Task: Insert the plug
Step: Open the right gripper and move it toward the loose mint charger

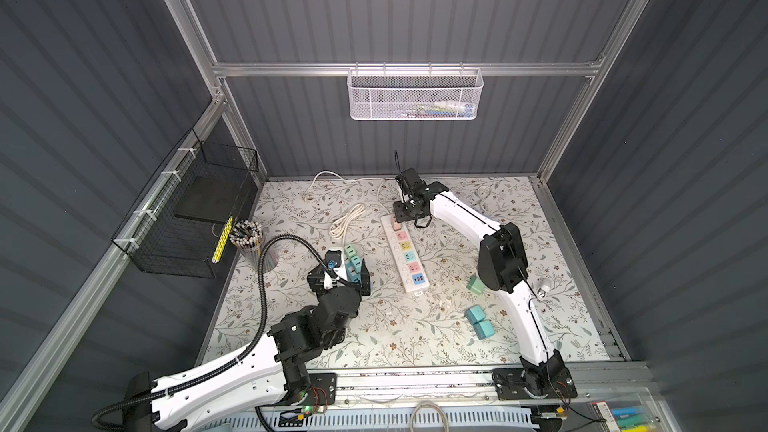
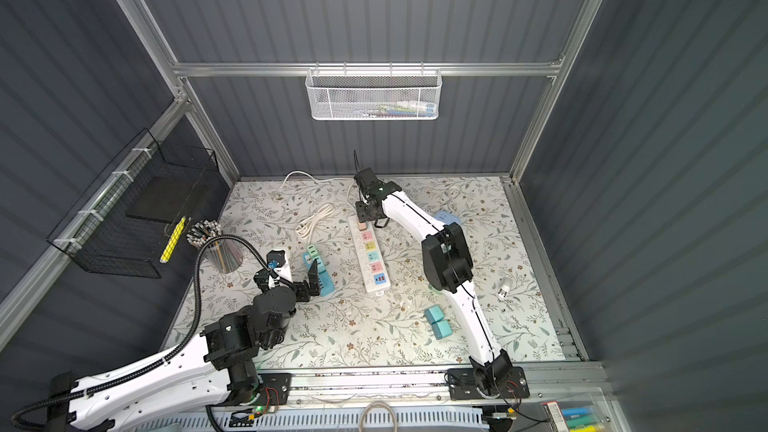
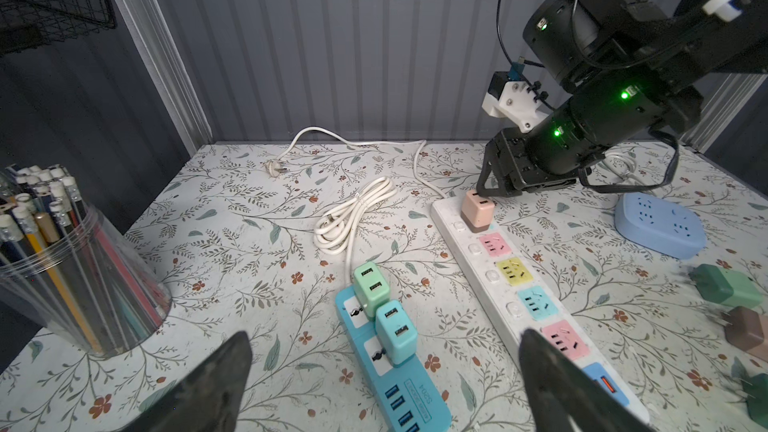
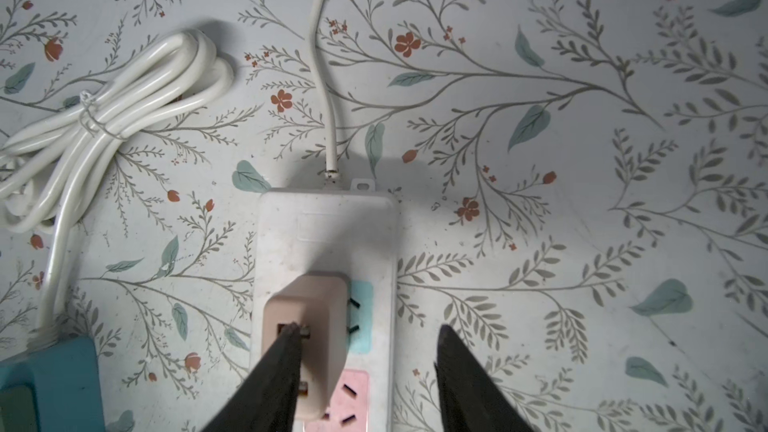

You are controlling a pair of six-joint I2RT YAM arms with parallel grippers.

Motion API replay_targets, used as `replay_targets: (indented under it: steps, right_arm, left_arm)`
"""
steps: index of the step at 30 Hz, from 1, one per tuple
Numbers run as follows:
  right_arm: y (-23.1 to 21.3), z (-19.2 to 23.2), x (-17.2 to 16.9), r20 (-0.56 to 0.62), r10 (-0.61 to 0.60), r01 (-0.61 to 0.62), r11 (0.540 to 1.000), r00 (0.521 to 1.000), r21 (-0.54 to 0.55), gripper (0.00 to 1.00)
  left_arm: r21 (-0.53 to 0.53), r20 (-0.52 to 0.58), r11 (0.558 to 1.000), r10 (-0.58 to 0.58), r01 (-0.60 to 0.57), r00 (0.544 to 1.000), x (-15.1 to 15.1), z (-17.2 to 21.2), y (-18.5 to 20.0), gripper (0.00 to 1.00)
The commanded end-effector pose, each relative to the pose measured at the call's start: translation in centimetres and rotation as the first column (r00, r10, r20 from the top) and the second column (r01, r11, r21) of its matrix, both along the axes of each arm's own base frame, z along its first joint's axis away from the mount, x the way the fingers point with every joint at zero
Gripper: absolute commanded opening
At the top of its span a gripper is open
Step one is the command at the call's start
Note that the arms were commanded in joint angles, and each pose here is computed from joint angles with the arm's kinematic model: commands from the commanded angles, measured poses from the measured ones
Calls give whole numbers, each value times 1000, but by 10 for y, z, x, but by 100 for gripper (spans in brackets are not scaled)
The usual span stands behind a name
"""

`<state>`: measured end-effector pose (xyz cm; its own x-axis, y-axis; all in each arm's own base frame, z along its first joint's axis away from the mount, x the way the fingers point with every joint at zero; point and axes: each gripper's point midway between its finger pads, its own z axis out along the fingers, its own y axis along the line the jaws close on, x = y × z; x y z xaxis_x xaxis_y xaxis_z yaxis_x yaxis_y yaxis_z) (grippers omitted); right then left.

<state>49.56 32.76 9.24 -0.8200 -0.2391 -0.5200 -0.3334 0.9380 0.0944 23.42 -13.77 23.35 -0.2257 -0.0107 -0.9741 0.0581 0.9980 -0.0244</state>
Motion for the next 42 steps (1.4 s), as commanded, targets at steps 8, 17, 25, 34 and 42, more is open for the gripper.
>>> replay_targets:
  steps: [8,17,25,34,42]
  right_arm:
    - [-7,32,-20,-8,8,-8,1000,1000,12,54]
    - [-82,100,-61,203,-204,201,979,958,37,70]
    - [-192,42,-161,87,-448,454,889,890,-59,73]
    - [-230,-9,-224,-128,-516,521,853,847,10,72]
    - [-221,-40,-229,-266,-501,520,854,824,4,67]
  left_arm:
    - [-43,8,998,-38,38,999,8,18,-12,100]
    - [193,-56,964,-173,181,983,32,50,-73,100]
    - [190,-123,939,-268,288,956,73,62,-139,100]
    - [230,-235,894,-332,384,913,107,25,-177,100]
    - [238,-278,887,-329,396,903,104,-4,-170,100]
